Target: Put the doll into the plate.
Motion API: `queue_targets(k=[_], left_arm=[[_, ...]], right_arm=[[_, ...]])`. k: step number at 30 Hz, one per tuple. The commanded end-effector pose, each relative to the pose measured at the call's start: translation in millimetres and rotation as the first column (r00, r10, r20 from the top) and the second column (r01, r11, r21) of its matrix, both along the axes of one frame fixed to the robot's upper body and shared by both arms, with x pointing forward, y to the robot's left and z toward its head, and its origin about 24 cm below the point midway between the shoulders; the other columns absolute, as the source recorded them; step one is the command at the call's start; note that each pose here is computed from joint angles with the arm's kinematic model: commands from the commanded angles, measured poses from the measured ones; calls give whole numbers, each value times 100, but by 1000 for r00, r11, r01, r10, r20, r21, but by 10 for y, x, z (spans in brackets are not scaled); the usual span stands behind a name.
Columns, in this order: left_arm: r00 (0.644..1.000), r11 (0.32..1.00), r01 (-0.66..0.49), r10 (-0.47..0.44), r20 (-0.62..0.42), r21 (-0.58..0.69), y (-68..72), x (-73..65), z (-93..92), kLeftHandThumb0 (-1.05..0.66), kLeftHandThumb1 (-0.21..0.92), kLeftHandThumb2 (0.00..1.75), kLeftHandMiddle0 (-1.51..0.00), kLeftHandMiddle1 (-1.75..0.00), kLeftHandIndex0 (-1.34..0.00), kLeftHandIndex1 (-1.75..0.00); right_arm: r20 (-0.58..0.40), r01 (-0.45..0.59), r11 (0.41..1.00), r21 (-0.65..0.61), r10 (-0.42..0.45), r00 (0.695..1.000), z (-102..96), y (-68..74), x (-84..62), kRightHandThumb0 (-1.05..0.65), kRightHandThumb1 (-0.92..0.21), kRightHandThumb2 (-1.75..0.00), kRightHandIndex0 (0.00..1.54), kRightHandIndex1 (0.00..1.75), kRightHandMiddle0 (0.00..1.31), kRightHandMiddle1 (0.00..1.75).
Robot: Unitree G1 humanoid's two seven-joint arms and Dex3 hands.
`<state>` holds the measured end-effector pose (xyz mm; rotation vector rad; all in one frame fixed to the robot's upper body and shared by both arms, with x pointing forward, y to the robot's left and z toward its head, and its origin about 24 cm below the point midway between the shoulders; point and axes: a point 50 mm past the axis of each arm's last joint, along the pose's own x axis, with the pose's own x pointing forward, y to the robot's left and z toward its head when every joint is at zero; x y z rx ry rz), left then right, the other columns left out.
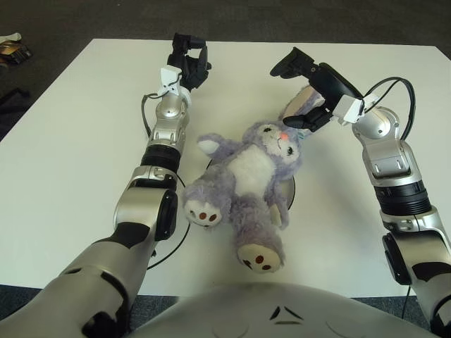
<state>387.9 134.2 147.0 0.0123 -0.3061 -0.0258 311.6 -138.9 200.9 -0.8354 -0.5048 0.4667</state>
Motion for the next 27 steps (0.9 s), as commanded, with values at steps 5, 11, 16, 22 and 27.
queue_targets(k=[5, 11, 16, 22, 27], left_arm=[[1000, 999, -27, 27, 3, 44, 81, -27, -12, -36, 92, 52, -36, -155, -20, -175], [1000, 997, -31, 31, 0, 68, 138, -42, -31, -36, 92, 52, -36, -157, -20, -175], [1000, 997, -17, 18, -10, 73, 195, -71, -82, -36, 92, 52, -33, -157, -20, -175], [999, 998, -14, 17, -32, 68, 268, -96, -155, -36, 92, 52, -30, -158, -20, -175], [998, 998, -30, 33, -59, 53, 333, -106, -225, -36, 91, 53, -28, -156, -21, -175]], right_arm=[[10, 102, 994, 48, -103, 995, 12, -104, 55, -42, -28, -111, 11, 87, 4, 127], [0, 153, 985, 82, -153, 988, -6, -148, 65, -43, -31, -111, 12, 91, 6, 128], [27, 235, 968, 92, -239, 971, -67, -259, 106, -41, -35, -111, 13, 93, 7, 128], [53, 339, 936, 90, -345, 937, -103, -300, 130, -35, -36, -114, 13, 94, 5, 129], [49, 411, 903, 121, -419, 907, -147, -353, 141, -35, -39, -114, 15, 94, 3, 129]])
